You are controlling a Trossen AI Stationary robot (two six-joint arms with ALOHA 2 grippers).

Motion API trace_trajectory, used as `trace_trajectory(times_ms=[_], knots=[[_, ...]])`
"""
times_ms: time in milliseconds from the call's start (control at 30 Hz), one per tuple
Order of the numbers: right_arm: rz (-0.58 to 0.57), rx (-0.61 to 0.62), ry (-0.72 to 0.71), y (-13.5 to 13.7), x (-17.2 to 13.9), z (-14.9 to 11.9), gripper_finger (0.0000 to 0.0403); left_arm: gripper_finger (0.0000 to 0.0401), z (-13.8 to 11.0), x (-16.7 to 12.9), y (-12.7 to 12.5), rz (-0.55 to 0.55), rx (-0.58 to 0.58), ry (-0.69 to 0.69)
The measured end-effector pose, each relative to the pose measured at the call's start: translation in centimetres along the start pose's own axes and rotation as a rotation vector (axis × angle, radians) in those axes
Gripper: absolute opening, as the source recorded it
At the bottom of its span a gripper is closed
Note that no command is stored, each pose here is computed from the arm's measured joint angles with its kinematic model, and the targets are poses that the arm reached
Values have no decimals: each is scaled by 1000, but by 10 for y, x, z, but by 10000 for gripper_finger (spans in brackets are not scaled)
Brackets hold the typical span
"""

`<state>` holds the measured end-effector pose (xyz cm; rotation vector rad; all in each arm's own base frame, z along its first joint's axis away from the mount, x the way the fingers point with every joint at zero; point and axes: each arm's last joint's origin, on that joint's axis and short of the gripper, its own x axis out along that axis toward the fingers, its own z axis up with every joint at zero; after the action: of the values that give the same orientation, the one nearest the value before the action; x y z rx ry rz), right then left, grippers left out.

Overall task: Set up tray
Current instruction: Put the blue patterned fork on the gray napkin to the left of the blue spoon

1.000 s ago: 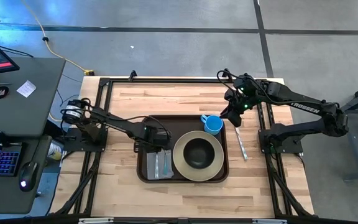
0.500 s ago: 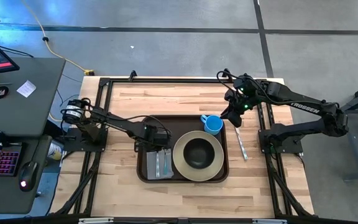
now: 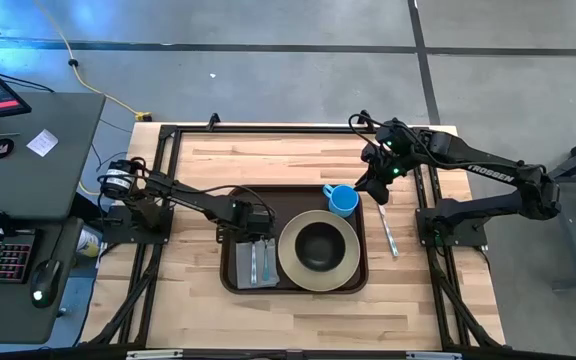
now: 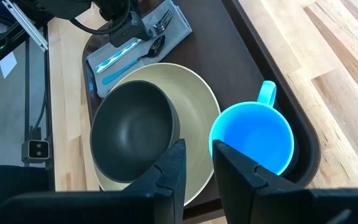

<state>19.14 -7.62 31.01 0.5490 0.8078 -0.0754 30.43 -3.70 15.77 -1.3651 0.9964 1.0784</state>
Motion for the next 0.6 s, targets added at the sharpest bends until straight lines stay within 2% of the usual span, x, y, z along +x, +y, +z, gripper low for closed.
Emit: trace_trajectory(times_ms=[133,400,600], knots=[[0,0,0,0,0,0,71,67,0,0,0,0,1,0],[0,0,0,0,0,0,71,146,-1,0,0,4,3,22],[0,0,-1,0,0,0,71,181,-2,0,0,10,5,57]])
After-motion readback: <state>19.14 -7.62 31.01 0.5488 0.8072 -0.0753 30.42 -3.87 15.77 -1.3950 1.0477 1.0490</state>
